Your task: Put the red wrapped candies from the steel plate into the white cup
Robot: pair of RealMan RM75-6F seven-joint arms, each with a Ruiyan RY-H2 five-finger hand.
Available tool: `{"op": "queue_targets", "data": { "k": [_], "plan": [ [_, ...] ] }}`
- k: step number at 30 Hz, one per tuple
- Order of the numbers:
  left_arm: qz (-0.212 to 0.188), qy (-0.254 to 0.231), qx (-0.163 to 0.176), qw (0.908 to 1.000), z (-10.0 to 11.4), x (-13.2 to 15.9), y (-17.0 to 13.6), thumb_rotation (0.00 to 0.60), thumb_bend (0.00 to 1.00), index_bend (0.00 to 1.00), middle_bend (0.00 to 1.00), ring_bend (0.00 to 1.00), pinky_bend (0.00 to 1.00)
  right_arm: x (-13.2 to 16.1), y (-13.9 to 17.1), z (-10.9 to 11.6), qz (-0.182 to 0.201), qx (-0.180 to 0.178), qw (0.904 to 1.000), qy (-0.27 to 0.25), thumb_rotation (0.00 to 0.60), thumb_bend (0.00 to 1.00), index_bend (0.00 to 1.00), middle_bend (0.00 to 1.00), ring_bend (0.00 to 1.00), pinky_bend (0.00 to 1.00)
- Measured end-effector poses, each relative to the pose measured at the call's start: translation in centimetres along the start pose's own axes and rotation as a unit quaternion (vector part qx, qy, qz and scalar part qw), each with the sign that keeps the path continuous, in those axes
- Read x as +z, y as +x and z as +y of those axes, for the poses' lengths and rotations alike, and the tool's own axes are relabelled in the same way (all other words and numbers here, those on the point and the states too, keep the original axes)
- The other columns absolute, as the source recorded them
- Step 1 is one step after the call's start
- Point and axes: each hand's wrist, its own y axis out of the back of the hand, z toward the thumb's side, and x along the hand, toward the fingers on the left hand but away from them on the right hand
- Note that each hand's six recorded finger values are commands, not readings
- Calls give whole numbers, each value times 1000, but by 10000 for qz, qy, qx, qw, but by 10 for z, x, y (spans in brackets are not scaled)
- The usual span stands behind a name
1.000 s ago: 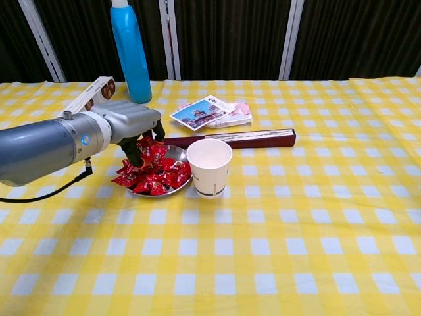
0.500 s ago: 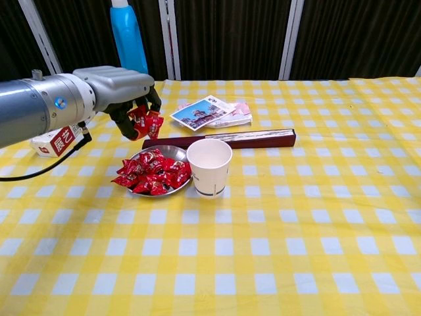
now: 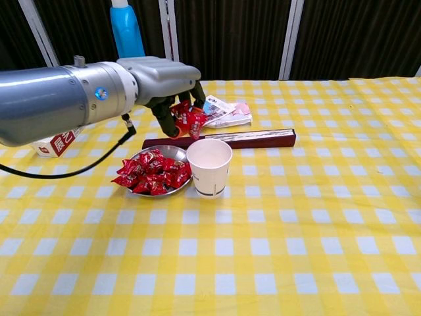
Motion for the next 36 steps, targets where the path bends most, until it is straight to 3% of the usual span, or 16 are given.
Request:
{"op": "queue_targets", "data": {
  "k": [6,11,22,36],
  "plan": [
    [-43,85,-81,9999,-6,16,9,600,446,556,677,887,972,1,0,1,15,-6,10000,-28,600,388,0,0,0,0],
    [-36,151,-137,9998,-8,21,12,600,377,521,631,887,972,1,0,3,18,-42,10000,-57,600,388,0,0,0,0],
    [-175,94,-14,9998,-2,32,13,600,337,456,532,887,972,1,0,3,22,-60,10000,-62,600,388,0,0,0,0],
    [-78,101,-18,9999,3,18,5,600,313,369,460,880,972,1,0,4,37,-80,9999,-56,600,388,0,0,0,0]
  ]
}}
